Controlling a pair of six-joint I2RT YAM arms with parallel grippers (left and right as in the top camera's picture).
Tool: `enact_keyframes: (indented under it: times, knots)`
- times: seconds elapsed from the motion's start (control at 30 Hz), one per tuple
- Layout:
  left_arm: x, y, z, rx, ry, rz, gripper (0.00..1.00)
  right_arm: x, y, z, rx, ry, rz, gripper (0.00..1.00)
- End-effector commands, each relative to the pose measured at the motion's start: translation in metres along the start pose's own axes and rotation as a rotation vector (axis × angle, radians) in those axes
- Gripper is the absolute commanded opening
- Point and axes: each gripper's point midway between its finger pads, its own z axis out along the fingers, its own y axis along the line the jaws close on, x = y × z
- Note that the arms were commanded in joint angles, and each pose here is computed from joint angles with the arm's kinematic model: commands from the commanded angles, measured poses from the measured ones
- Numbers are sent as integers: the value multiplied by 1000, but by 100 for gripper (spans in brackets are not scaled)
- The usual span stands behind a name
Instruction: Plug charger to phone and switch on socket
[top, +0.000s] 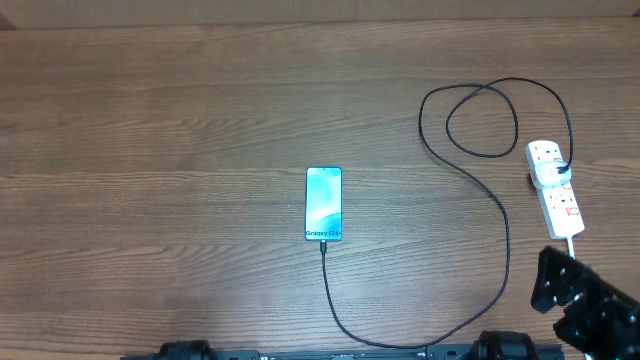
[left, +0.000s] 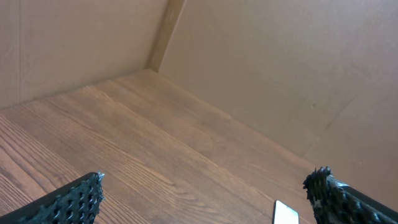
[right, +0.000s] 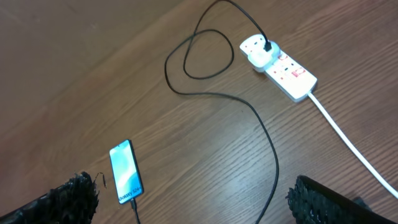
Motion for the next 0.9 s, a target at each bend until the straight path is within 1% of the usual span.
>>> enact_keyframes:
  times: [0.0,0.1,0.17,0.23,0.33,0.4,0.5,0.67,0.87]
  knots:
    - [0,2,-2,-13,-14,-2,100,0,0,-2,-6,-9,-7,100]
    - [0,2,-2,-13,-14,-2,100,-1,0,-2,-7,-10,-7,100]
    - [0,2,-2,-13,-14,-2,100,-6,-7,-2,38,-38,-7,100]
    - [0,2,-2,-13,-14,-2,100,-3,-10,0,52,-28,-16,100]
    - [0,2,-2,-13,-14,-2,99,-2,-10,12,58,-10,-11,100]
    - [0,2,-2,-13,-14,-2,100,-6,-4,27,34,-30,-10,100]
    - [0,2,-2,-13,-14,-2,100,-12,4,54,-25,-101,-6,100]
    - [0,2,-2,-13,-14,-2,100,-12,21,100,-211,-276,-5,100]
    - [0,2,-2,-13,-14,-2,99,-10,30,130,-392,-515,-14,100]
